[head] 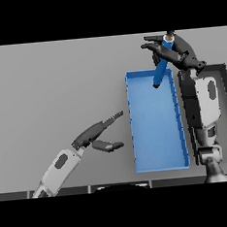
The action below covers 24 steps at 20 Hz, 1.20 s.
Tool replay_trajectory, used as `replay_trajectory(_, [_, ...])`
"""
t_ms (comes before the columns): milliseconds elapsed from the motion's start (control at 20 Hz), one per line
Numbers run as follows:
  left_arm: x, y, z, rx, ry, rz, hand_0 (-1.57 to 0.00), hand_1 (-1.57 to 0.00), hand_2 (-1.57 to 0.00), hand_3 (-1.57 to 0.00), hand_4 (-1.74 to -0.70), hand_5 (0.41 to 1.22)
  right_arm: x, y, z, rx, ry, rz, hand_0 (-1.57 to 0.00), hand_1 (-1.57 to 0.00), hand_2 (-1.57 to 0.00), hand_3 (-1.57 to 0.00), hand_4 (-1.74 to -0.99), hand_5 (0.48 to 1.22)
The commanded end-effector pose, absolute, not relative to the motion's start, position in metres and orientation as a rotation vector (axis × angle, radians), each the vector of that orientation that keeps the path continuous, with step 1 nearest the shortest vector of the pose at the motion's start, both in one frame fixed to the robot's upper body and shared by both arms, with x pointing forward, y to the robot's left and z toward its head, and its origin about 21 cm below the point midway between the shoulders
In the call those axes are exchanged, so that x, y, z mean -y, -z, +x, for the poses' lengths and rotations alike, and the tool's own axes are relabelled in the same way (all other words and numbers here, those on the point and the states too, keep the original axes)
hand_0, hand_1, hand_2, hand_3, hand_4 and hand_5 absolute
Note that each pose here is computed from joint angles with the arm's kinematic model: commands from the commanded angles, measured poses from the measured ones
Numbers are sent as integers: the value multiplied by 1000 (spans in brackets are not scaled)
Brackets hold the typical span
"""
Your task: Pick up the blue pipe and place it into the blue bin.
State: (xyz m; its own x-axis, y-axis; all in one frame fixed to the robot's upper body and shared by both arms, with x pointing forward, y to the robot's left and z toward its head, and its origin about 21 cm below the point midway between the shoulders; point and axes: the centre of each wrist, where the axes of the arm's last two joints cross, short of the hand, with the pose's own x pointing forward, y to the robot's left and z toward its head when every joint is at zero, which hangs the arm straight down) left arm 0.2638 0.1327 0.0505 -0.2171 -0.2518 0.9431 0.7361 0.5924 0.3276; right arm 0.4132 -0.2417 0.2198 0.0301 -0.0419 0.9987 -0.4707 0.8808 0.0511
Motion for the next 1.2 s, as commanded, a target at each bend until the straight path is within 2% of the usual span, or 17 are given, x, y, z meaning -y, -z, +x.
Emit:
replay_trajectory(0, [-135,-49,265,1527,965,-419,1,1,1,1,-827,464,249,-209,409,1488,-316,388,-1571,-1571,-1571,-1571,-1499,1221])
replay_trajectory(50, [-135,-49,266,1523,963,-425,1,1,1,1,-826,466,248,-195,406,1436,-296,377,-1571,-1571,-1571,-1571,-1499,1221])
replay_trajectory(250, [-136,-47,261,1527,964,-432,1,1,1,1,-829,470,266,-150,393,1267,-213,244,-1571,-1571,-1571,-1571,-1499,1221])
replay_trajectory(350, [-132,-47,261,1522,964,-427,1,1,1,1,-826,470,266,-134,388,1210,-225,209,-1571,-1571,-1571,-1080,-1586,1221])
replay_trajectory(400, [-130,-49,263,1525,965,-429,1,1,1,1,-827,471,266,-126,385,1175,-241,195,-1571,-1571,-1571,-1178,-1569,1221])
replay_trajectory(550, [-131,-51,262,1520,957,-430,1,1,1,1,-826,475,264,-100,374,1068,-278,151,-1571,-1571,-1571,-693,-1653,1205])
replay_trajectory(650, [-128,-51,262,1518,967,-433,1,1,1,1,-827,474,264,-88,370,984,-275,118,-1571,-1571,-1571,-1009,-1583,1199])
replay_trajectory(700, [-128,-51,261,1516,965,-428,1,1,1,1,-829,474,264,-80,371,926,-237,121,-1465,-1382,-1333,-807,-1534,1190])
replay_trajectory(750, [-127,-48,259,1515,968,-429,1,1,1,1,-830,476,261,-76,373,880,-228,135,-1172,-1106,-1066,-646,-1477,1178])
replay_trajectory(800, [-128,-51,261,1525,965,-430,1,1,1,1,-829,476,259,-75,373,843,-218,149,-937,-884,-853,-516,-1404,1159])
replay_trajectory(850, [-126,-52,263,1520,967,-426,1,1,1,1,-828,476,263,-74,372,805,-212,142,-749,-707,-682,-413,-1344,1172])
replay_trajectory(900, [-126,-52,262,1524,967,-426,1,1,1,1,-828,476,259,-77,372,792,-217,152,-599,-566,-545,-330,-1302,1182])
replay_trajectory(1000, [-124,-51,260,1527,959,-437,1,1,1,1,-827,477,252,-87,367,805,-347,147,-383,-362,-349,-211,-1234,1091])
replay_trajectory(1150, [-122,-52,260,1518,957,-429,1,1,1,1,-830,475,251,-92,363,814,-489,77,-196,-185,-178,-107,-1199,967])
